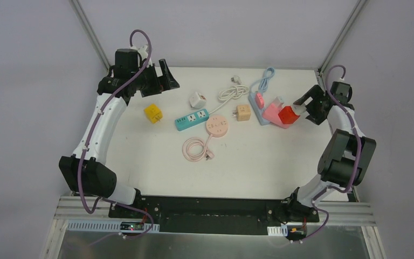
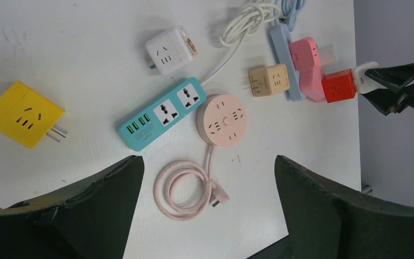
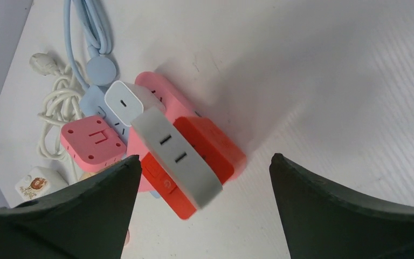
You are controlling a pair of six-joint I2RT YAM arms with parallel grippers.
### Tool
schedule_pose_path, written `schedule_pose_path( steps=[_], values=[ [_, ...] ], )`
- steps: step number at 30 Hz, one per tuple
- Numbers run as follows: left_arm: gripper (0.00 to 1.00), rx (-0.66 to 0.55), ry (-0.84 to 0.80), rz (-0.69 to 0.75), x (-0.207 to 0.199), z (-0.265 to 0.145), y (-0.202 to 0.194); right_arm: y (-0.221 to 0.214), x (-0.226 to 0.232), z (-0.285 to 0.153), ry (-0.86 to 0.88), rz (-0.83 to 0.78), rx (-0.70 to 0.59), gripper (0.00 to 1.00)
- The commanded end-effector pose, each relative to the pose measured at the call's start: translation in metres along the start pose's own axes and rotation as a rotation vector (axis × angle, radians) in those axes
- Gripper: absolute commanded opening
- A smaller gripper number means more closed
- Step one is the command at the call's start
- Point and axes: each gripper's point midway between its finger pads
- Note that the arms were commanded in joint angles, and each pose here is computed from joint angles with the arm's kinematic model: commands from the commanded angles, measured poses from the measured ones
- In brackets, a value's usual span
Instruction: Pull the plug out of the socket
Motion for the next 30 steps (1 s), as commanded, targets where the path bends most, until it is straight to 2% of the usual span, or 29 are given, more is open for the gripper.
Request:
schedule_pose_path(
  steps=[1,5,11,17,21,27,30],
  values=[
    [0.94,-0.029,-0.051,0.002,-0.014,-0.003,0.014,0.01,0.034,0.005,0.168,-0.102,0.061,0.89],
    [0.93,-0.018,-0.065,-0.014,-0.017,0.0,0.013,0.006,0.048,0.0,0.243,-0.118,0.094,0.77],
    [0.93,0.007,-0.082,-0.034,-0.024,0.01,0.008,-0.001,0.031,-0.008,0.093,-0.113,0.042,0.43],
    [0.92,0.066,-0.09,-0.087,-0.037,0.036,-0.004,-0.024,0.027,-0.014,0.046,-0.142,0.001,0.13],
    [0.92,0.097,-0.121,-0.105,-0.061,0.059,-0.015,-0.051,0.023,-0.028,0.002,-0.159,-0.004,0.08],
    [0.91,0.163,-0.159,-0.111,-0.099,0.097,-0.041,-0.084,0.002,-0.072,-0.072,-0.123,-0.055,0.06],
    [0.9,0.194,-0.184,-0.108,-0.122,0.116,-0.053,-0.106,-0.006,-0.091,-0.089,-0.089,-0.025,0.05]
  ],
)
Point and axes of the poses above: each gripper's point midway between its finger pads, its own z axis out along the fingers, its own x axis along the line the jaws close on, y = z × x, and after that the axes turned 4 degrees about z, right-handed
